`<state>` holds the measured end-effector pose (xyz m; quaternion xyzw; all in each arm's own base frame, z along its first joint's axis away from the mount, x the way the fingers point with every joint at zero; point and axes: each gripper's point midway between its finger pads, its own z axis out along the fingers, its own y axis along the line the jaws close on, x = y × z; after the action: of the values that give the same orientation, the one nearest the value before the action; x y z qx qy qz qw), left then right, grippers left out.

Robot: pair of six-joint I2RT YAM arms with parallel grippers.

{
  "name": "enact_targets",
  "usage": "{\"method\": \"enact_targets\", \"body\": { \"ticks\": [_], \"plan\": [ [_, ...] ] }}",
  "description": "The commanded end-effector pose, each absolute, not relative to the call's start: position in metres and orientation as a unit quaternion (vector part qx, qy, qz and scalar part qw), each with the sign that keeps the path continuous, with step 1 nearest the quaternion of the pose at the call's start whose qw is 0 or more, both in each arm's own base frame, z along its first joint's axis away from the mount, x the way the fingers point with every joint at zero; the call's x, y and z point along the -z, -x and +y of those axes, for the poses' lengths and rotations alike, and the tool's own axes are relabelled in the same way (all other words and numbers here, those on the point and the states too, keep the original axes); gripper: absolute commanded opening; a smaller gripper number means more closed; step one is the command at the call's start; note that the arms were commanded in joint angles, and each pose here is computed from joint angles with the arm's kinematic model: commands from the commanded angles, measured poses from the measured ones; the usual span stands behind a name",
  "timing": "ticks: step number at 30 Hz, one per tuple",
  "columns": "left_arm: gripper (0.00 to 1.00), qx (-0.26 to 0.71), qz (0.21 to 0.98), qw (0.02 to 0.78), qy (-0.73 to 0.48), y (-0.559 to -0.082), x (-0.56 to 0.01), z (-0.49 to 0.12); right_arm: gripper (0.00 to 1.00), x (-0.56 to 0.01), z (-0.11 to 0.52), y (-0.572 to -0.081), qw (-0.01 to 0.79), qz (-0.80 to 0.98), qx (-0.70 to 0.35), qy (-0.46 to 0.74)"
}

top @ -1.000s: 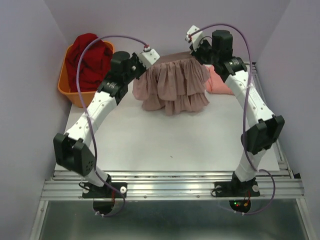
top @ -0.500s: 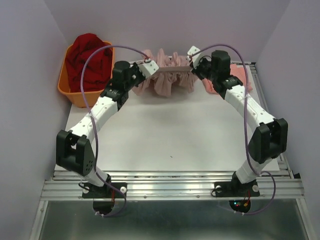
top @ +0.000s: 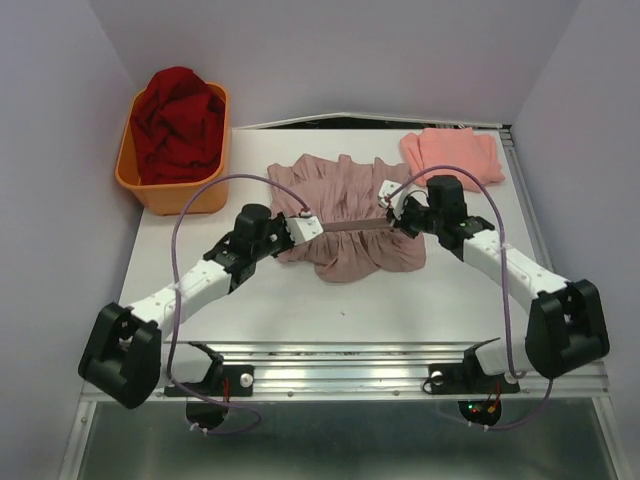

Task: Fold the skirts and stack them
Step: Flatten the skirt out

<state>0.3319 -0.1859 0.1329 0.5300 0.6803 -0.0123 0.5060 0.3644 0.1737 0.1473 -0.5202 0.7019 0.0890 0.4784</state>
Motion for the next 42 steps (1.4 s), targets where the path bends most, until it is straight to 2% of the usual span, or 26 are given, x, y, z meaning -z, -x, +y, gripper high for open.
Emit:
{"method": "enact_targets", "body": {
  "ticks": [1, 6, 11, 13, 17, 19, 20, 21, 22, 25, 27, 30, 31, 32, 35, 36, 38, 39, 40, 41, 42],
  "plan": [
    [0.00, -0.018, 0.679, 0.524, -0.513, -0.323, -0.153, -0.167, 0.01, -0.174, 0.158, -0.351, 0.489, 0.689, -0.061, 0.531],
    [0.00, -0.041, 0.688, 0.544, -0.478, -0.336, -0.181, -0.162, 0.01, -0.190, 0.150, -0.375, 0.517, 0.697, -0.020, 0.496],
    [0.00, -0.095, 0.695, 0.571, -0.427, -0.378, -0.202, -0.158, 0.01, -0.214, 0.142, -0.442, 0.576, 0.692, 0.058, 0.431],
    [0.00, -0.123, 0.687, 0.589, -0.407, -0.406, -0.213, -0.159, 0.01, -0.234, 0.141, -0.469, 0.621, 0.668, 0.090, 0.400],
    [0.00, -0.152, 0.681, 0.613, -0.371, -0.467, -0.232, -0.153, 0.01, -0.253, 0.136, -0.525, 0.653, 0.654, 0.149, 0.351],
    [0.00, -0.172, 0.680, 0.627, -0.339, -0.509, -0.250, -0.144, 0.01, -0.275, 0.140, -0.558, 0.682, 0.628, 0.175, 0.331],
    [0.00, -0.180, 0.672, 0.640, -0.325, -0.530, -0.264, -0.145, 0.01, -0.267, 0.138, -0.573, 0.681, 0.629, 0.191, 0.323],
    [0.00, -0.189, 0.667, 0.650, -0.311, -0.541, -0.274, -0.140, 0.01, -0.277, 0.133, -0.583, 0.690, 0.621, 0.205, 0.310],
    [0.00, -0.200, 0.655, 0.666, -0.295, -0.552, -0.289, -0.133, 0.01, -0.312, 0.133, -0.595, 0.717, 0.597, 0.217, 0.287],
    [0.00, -0.238, 0.608, 0.711, -0.262, -0.572, -0.338, -0.125, 0.01, -0.373, 0.124, -0.607, 0.778, 0.527, 0.260, 0.220],
    [0.00, -0.249, 0.569, 0.744, -0.247, -0.572, -0.368, -0.125, 0.01, -0.391, 0.121, -0.603, 0.798, 0.501, 0.269, 0.202],
    [0.00, -0.274, 0.516, 0.772, -0.252, -0.559, -0.390, -0.124, 0.01, -0.397, 0.122, -0.588, 0.813, 0.467, 0.277, 0.211],
    [0.00, -0.281, 0.506, 0.776, -0.250, -0.555, -0.392, -0.122, 0.01, -0.414, 0.118, -0.572, 0.833, 0.433, 0.283, 0.195],
    [0.00, -0.287, 0.506, 0.772, -0.256, -0.551, -0.379, -0.121, 0.01, -0.385, 0.123, -0.566, 0.822, 0.433, 0.288, 0.230],
    [0.00, -0.322, 0.467, 0.778, -0.269, -0.535, -0.365, -0.118, 0.01, -0.353, 0.133, -0.539, 0.822, 0.386, 0.303, 0.288],
    [0.00, -0.344, 0.473, 0.750, -0.309, -0.530, -0.319, -0.119, 0.01, -0.305, 0.143, -0.530, 0.795, 0.380, 0.311, 0.356],
    [0.00, -0.386, 0.430, 0.761, -0.296, -0.511, -0.308, -0.115, 0.01, -0.281, 0.152, -0.505, 0.800, 0.325, 0.328, 0.382],
    [0.00, -0.398, 0.450, 0.726, -0.336, -0.506, -0.240, -0.117, 0.01, -0.234, 0.162, -0.502, 0.775, 0.312, 0.336, 0.434],
    [0.00, -0.453, 0.367, 0.755, -0.300, -0.477, -0.263, -0.113, 0.01, -0.215, 0.161, -0.484, 0.771, 0.286, 0.353, 0.447],
    [0.00, -0.474, 0.357, 0.723, -0.354, -0.470, -0.206, -0.117, 0.01, -0.184, 0.166, -0.481, 0.745, 0.277, 0.360, 0.488],
    [0.00, -0.493, 0.351, 0.687, -0.402, -0.468, -0.182, -0.120, 0.01, -0.141, 0.168, -0.475, 0.726, 0.305, 0.331, 0.519]
  ]
}}
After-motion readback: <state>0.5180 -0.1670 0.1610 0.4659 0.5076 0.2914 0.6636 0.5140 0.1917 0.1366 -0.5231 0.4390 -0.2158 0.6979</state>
